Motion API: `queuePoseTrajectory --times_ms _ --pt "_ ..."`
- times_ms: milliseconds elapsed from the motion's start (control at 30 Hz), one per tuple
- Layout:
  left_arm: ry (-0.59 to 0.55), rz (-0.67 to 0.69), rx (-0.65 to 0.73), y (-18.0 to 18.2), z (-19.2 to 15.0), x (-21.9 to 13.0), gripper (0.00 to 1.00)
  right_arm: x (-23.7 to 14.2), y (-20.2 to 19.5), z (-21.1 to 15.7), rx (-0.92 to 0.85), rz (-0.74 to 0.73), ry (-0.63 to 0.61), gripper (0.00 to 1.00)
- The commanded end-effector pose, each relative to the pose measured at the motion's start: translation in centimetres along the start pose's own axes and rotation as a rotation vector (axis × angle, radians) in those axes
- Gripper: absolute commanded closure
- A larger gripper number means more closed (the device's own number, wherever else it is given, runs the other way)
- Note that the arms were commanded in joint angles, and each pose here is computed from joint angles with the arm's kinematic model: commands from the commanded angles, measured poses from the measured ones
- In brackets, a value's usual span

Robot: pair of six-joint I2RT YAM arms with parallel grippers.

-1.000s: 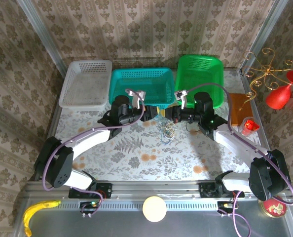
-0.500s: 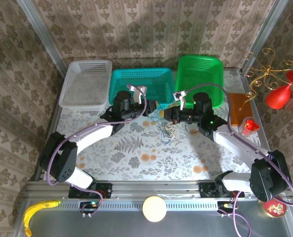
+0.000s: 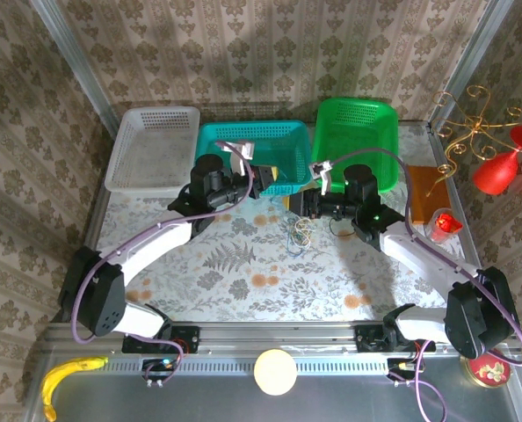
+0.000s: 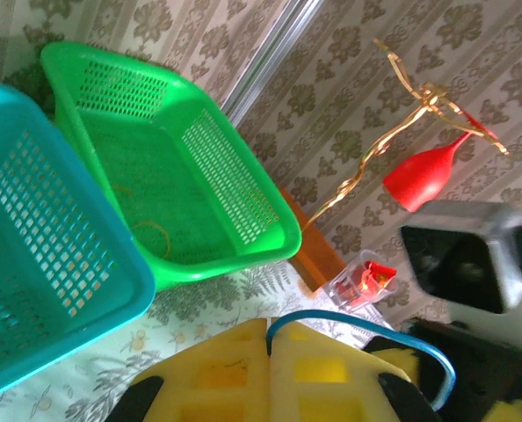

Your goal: Untangle the cables

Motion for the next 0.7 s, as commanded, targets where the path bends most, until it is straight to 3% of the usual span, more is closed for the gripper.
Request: queuePoseTrajectory --times_ms 0,267,467,667 --pt "-0.026 -0.062 0.049 -2.7 2.1 -0.6 1.00 0.1 1.0 1.9 -0.025 -0.004 -0.055 0.54" --pt "-0.024 -0.070 0.067 -4.2 3.2 -0.9 1.00 -0.7 1.0 2.9 -0.041 -0.066 -0.137 0.43" --pt "-0.025 -0.082 0.069 -5.1 3.5 -0.9 1.00 -1.5 0.9 3.7 -0.054 -0.115 -0.202 0.40" --pt "-0.039 -0.087 0.065 -5.8 4.0 -0.9 1.00 -1.0 0.8 3.4 -0.055 -0.094 -0.171 0.30"
Point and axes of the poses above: each hand's point on the last joint's axis, 136 mm out from that joint toward the fingers, its own x axis out along the fingers, its own y axis along the line the jaws close on, z = x × y, the point moved 5 cm from there along -x, back along the fingers, and after that the axes turned 4 degrees about x, right-handed, at the moved point
